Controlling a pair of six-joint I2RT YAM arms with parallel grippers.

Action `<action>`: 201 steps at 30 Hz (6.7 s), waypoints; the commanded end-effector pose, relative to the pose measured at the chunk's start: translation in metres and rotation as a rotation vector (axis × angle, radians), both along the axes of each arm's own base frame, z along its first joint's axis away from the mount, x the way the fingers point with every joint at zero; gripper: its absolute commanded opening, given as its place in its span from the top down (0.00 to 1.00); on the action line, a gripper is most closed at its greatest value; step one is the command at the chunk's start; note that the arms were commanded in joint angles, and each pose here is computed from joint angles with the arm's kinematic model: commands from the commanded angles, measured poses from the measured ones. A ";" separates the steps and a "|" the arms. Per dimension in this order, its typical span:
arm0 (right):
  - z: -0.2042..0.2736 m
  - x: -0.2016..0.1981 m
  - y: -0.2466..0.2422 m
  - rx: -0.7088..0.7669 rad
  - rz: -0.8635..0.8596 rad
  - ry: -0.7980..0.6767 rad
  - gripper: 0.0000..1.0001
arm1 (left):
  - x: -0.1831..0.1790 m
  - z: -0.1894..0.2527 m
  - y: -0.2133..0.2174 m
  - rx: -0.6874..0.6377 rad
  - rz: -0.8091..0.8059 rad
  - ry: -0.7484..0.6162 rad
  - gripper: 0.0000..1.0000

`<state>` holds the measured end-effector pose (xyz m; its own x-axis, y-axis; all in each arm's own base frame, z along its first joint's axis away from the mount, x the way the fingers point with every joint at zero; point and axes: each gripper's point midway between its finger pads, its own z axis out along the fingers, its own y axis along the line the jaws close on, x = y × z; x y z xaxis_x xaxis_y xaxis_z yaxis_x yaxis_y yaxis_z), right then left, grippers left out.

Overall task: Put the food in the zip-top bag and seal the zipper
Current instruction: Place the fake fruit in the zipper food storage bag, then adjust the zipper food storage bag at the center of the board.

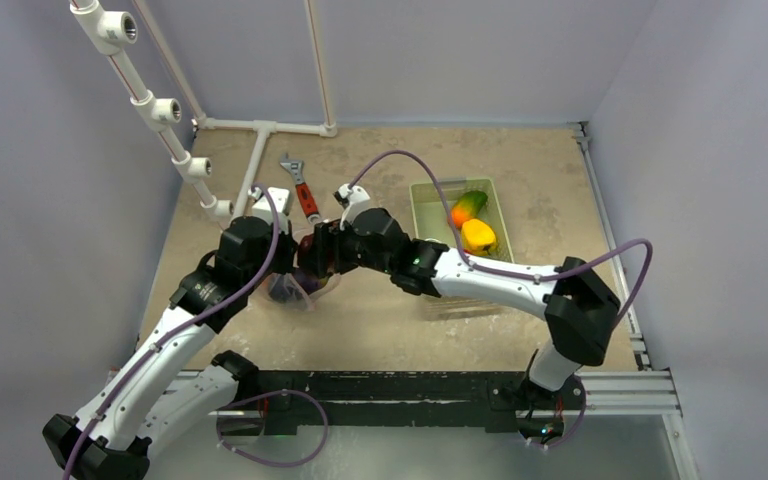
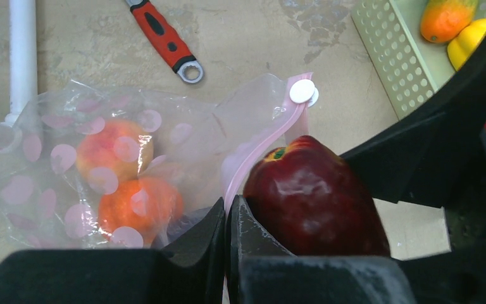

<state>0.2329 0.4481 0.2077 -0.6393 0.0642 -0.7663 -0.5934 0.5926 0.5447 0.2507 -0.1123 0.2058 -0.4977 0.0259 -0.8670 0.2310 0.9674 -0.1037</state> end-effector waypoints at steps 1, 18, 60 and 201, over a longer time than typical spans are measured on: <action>0.022 0.017 0.016 0.050 -0.048 -0.041 0.60 | 0.003 0.011 -0.004 -0.034 -0.005 -0.048 1.00; 0.003 0.052 0.033 0.042 -0.213 0.020 0.01 | 0.003 0.013 -0.003 -0.036 -0.003 -0.055 1.00; -0.037 -0.025 -0.052 0.092 -0.199 0.263 0.48 | 0.007 0.006 -0.004 -0.018 0.000 -0.031 1.00; -0.038 0.036 -0.062 0.019 -0.303 0.122 1.00 | 0.011 0.058 0.009 -0.017 0.070 -0.111 1.00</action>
